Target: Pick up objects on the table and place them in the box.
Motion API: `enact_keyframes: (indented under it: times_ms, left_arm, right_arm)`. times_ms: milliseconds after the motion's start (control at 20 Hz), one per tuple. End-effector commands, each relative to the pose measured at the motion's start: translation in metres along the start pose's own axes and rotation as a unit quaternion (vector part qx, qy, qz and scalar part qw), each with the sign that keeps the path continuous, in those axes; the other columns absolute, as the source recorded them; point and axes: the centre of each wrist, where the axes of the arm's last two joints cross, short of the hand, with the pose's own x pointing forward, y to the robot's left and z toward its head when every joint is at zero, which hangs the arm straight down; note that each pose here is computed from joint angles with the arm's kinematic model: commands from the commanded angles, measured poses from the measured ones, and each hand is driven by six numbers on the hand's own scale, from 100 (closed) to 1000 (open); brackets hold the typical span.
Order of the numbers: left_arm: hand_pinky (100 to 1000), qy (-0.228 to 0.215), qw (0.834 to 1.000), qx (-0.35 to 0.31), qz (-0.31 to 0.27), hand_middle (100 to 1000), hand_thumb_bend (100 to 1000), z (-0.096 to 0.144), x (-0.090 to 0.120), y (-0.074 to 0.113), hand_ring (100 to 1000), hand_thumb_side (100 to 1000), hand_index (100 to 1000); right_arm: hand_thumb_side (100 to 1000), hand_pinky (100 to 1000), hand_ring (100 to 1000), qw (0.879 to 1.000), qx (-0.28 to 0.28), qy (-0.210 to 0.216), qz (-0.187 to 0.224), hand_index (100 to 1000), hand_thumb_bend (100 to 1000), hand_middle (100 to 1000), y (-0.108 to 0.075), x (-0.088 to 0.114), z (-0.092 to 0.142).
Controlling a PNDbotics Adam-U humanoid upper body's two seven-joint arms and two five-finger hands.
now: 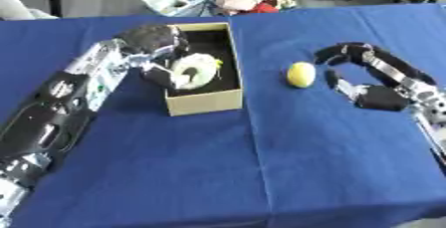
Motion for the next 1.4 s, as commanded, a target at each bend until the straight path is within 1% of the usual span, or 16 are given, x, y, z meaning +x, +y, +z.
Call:
enact_keyframes:
  times_ms: [50,200,300,450,700,800,900,950,1000,1150,1200,1400]
  left_arm:
    - [703,0.003,1.000,0.000,-0.008,727,406,0.001,-0.004,0.009,699,645,838]
    - [733,0.007,1.000,0.015,0.004,763,473,0.004,-0.006,0.013,735,690,857]
    - [720,0.014,0.999,0.037,0.017,754,475,0.007,-0.007,0.018,720,704,858]
    - [687,0.027,0.995,0.089,0.034,712,405,0.015,-0.009,0.032,671,723,842]
    - [662,0.045,0.981,0.177,0.066,685,372,0.031,-0.007,0.052,641,730,843]
    - [653,0.051,0.974,0.208,0.078,677,362,0.039,-0.006,0.056,631,724,843]
    - [647,0.055,0.966,0.235,0.089,672,355,0.048,-0.004,0.058,625,723,843]
    - [643,0.057,0.963,0.247,0.094,670,351,0.053,-0.003,0.059,623,724,843]
    - [642,0.060,0.959,0.257,0.100,667,347,0.059,-0.002,0.058,621,724,842]
    - [639,0.063,0.951,0.280,0.117,665,341,0.073,0.003,0.058,618,726,842]
    - [639,0.062,0.948,0.287,0.122,665,340,0.077,0.005,0.058,618,726,843]
    - [634,0.064,0.937,0.312,0.144,661,335,0.095,0.013,0.061,614,725,843]
  right_arm:
    - [678,813,897,1.000,-0.001,-0.004,0.007,862,100,718,-0.007,0.002,0.000]
    - [673,813,896,1.000,-0.001,-0.001,0.011,863,100,719,-0.009,0.001,0.001]
    - [668,813,896,1.000,0.001,0.002,0.017,864,100,721,-0.012,0.000,0.002]
    - [654,813,893,0.999,0.003,0.007,0.032,866,100,725,-0.019,-0.001,0.004]
    - [651,814,889,0.997,0.021,0.022,0.065,870,100,733,-0.036,-0.006,0.006]
    - [623,814,888,0.996,0.037,0.027,0.081,874,100,741,-0.043,-0.008,0.005]
    - [604,815,888,0.993,0.053,0.034,0.097,877,100,748,-0.050,-0.011,0.005]
    - [571,816,889,0.992,0.061,0.038,0.103,879,100,750,-0.052,-0.013,0.005]
    - [588,817,890,0.991,0.068,0.044,0.109,880,100,755,-0.055,-0.016,0.005]
    - [586,818,893,0.987,0.089,0.062,0.120,886,100,764,-0.059,-0.026,0.007]
    - [597,819,897,0.986,0.094,0.069,0.120,889,100,769,-0.059,-0.030,0.007]
    - [592,824,907,0.981,0.115,0.099,0.118,900,100,792,-0.059,-0.047,0.011]
